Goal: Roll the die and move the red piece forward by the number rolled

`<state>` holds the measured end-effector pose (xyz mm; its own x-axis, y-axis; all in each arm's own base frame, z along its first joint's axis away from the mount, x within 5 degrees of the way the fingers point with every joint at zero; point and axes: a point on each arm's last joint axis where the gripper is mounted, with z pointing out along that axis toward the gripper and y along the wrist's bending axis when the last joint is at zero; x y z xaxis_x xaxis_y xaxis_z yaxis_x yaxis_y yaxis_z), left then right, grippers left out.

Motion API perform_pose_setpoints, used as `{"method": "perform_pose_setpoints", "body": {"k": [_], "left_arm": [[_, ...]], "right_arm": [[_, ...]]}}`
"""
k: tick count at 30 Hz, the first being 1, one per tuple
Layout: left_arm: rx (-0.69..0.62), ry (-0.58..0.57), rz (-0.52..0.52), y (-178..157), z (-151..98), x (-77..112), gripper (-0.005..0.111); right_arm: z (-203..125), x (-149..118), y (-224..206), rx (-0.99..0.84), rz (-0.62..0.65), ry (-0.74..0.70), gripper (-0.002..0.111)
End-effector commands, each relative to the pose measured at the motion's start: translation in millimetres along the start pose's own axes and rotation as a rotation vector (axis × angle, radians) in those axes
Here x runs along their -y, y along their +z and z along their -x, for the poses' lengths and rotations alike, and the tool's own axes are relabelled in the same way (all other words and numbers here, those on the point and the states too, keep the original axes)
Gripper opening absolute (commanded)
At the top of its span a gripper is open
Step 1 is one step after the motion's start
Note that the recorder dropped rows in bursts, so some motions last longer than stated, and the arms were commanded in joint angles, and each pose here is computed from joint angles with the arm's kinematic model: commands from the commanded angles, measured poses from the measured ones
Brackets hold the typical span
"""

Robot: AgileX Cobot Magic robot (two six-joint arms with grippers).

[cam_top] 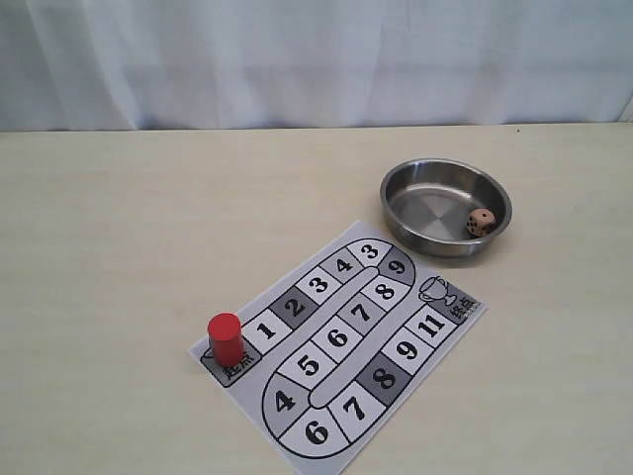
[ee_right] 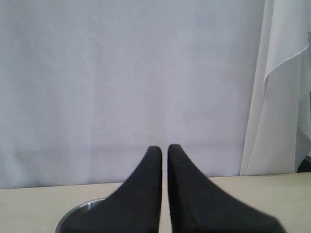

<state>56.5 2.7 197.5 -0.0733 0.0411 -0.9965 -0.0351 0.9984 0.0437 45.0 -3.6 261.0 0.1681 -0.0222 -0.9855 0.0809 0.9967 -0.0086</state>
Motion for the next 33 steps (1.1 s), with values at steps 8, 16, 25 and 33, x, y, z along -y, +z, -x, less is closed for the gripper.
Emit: {"method": "perform_pose_setpoints", "body": {"k": [8,16,25,33], "left_arm": [[0.018,-0.003,-0.001,-0.4,2.9,0.0,0.000],[0.016,-0.003,-0.001,-0.4,2.6,0.0,0.000],[0.016,-0.003,-0.001,-0.4,2.6,0.0,0.000],[0.016,-0.003,-0.001,-0.4,2.6,0.0,0.000]], "right_arm": [[82.8,-0.2,-22.1,0.141,0.013,0.052,0.004],[105.5,0.0,4.9,0.053,0.010,0.037,0.004],[91.0,-0.2,73.1,-0.219,0.009,0.038,0.004],[68.4,-0.8,135.7,-0.491,0.019,0.001,0.004]]}}
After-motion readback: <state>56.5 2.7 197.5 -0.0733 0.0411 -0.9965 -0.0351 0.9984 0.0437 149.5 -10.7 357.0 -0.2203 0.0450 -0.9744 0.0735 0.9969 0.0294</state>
